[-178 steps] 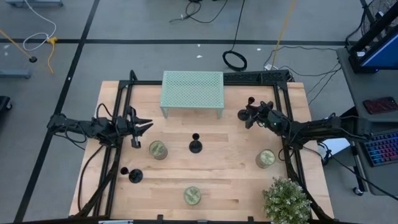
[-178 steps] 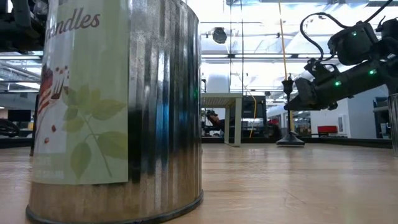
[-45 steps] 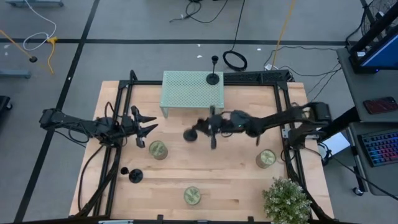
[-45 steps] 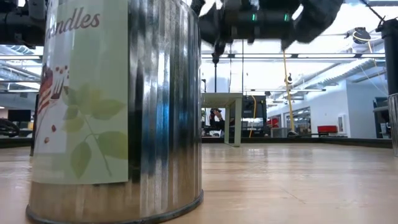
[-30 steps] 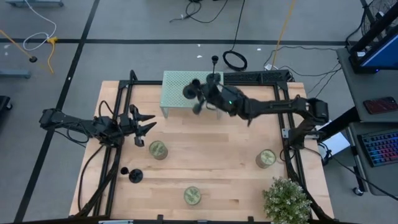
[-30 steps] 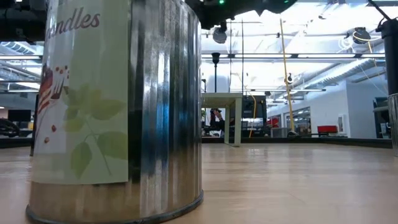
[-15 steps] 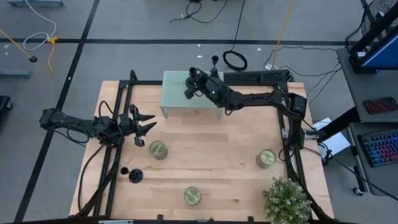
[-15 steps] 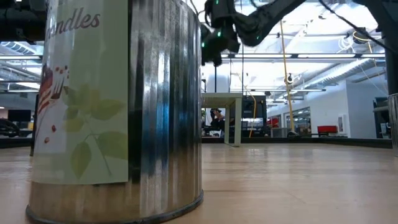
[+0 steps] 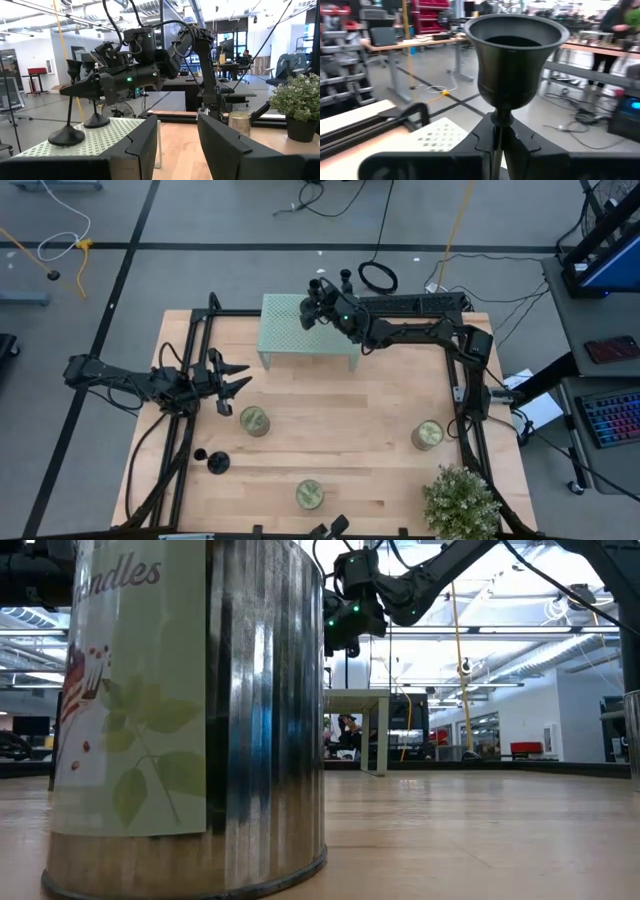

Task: Pick & Place candle stick holders
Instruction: Put the black candle holder on the shelf

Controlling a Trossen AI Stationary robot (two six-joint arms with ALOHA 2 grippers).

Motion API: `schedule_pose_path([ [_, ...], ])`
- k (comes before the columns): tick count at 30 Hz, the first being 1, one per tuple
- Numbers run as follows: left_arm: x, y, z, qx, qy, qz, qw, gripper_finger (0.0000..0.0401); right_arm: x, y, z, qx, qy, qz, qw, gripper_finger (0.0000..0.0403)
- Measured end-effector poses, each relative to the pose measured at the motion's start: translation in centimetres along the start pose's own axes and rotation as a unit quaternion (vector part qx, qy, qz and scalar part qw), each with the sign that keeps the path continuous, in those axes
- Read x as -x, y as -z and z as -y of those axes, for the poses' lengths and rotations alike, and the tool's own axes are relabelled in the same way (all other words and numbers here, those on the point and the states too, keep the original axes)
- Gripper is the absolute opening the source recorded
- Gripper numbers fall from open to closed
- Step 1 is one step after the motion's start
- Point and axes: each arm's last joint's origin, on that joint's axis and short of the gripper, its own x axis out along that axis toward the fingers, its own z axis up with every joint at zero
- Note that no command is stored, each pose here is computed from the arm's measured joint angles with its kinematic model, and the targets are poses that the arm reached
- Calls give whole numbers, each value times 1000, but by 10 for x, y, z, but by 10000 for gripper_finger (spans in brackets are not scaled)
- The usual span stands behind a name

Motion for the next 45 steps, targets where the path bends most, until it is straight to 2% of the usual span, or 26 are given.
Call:
schedule_pose_path([
  [11, 0, 1, 0, -3, 0, -3, 1000, 145, -1, 0, 2, 0, -7, -1, 1000, 42],
  [24, 0, 3, 0, 4, 2, -13, 1000, 145, 0, 0, 0, 16, -9, -1, 1000, 123],
  [32, 0, 3, 0, 8, 2, -14, 1000, 145, 6, 0, -13, 41, -22, 0, 999, 152],
  [35, 0, 3, 0, 21, 1, -13, 1000, 145, 10, 1, -19, 48, 4, -1, 999, 152],
  [40, 0, 3, 1, 41, 8, -13, 999, 145, 16, 1, -26, 101, 59, -5, 993, 149],
  [45, 0, 2, 2, 66, 28, -11, 997, 145, 19, 1, -32, 110, 64, -5, 992, 153],
])
